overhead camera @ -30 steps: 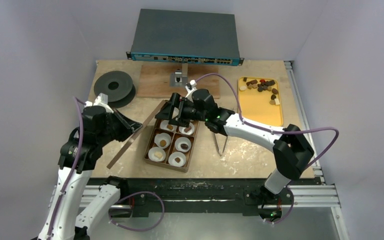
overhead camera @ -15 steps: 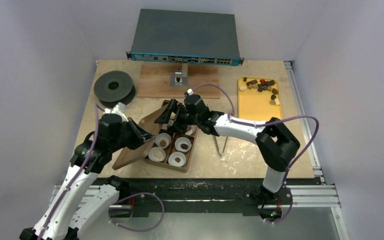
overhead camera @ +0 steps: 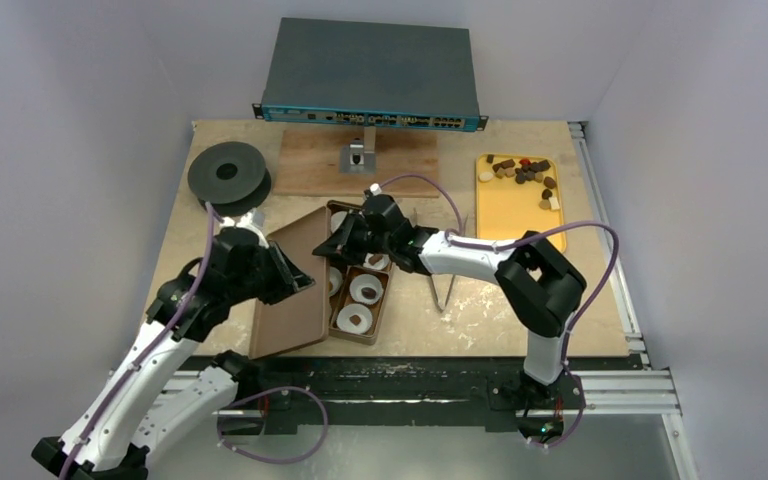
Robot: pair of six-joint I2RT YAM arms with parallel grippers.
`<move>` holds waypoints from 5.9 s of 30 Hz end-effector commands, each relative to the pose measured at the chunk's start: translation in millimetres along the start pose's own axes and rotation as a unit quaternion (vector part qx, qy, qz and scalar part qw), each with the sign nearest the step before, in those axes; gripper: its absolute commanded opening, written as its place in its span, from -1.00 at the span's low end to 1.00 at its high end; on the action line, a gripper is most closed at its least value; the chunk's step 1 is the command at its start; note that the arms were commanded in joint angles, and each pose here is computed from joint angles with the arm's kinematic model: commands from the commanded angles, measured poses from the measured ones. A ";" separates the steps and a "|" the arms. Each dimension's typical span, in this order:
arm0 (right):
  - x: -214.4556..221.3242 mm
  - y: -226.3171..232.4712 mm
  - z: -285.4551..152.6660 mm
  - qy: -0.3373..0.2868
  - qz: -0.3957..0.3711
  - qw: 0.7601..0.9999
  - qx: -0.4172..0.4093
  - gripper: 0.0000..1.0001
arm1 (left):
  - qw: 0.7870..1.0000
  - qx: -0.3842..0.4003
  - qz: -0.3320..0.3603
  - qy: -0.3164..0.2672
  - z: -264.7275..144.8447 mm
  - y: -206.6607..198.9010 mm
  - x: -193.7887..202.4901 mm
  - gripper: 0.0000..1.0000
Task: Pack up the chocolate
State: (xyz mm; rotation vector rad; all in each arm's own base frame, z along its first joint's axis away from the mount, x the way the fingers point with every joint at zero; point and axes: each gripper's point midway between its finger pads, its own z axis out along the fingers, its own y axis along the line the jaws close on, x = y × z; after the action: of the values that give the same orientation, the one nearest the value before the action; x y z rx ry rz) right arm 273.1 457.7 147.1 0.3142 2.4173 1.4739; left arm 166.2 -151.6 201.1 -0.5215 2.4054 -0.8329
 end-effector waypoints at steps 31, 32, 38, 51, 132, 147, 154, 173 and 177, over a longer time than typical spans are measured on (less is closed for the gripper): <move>-55.2 203.3 -117.6 -0.182 -0.064 0.979 -0.072 -1.00 | 0.845 -0.301 0.419 -0.143 -72.2 -62.3 -54.9 0.13; -55.4 204.2 -120.6 -0.184 -0.064 0.978 -0.072 -1.00 | 0.847 -0.295 0.416 -0.150 -73.5 -64.9 -55.5 0.13; -59.4 196.6 -120.3 -0.191 -0.061 0.979 -0.046 -1.00 | 0.855 -0.250 0.418 -0.181 -93.4 -84.9 -65.6 0.13; -67.0 199.7 -135.0 -0.214 -0.053 0.975 0.008 -1.00 | 0.799 -0.320 0.472 -0.192 -73.5 -72.7 -72.7 0.17; -21.5 133.6 -246.8 -0.197 -0.120 0.885 -0.405 0.81 | 0.916 0.375 -0.035 -0.138 -127.5 -186.5 -91.5 -1.00; -10.1 94.8 -229.7 -0.169 -0.099 0.908 -0.371 -0.81 | 0.970 0.230 -0.021 -0.072 -46.6 -86.6 -55.7 -0.32; -16.5 69.7 -210.9 -0.170 -0.052 0.928 -0.328 -1.00 | 0.994 0.032 0.031 -0.104 -29.9 -17.5 -66.6 0.14; -38.4 44.6 -129.4 -0.160 0.086 0.933 -0.311 -1.00 | 0.980 -0.123 0.088 -0.128 7.9 15.8 -119.1 0.20; -42.4 39.8 -113.7 -0.162 0.077 0.934 -0.310 -1.00 | 0.978 -0.141 0.092 -0.127 16.3 22.5 -126.8 0.19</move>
State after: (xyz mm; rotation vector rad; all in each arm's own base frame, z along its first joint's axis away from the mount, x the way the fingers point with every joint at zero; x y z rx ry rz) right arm 261.7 361.4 176.5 0.6119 1.8581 1.8266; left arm 251.2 -87.1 203.5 -0.4985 2.3747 -0.3711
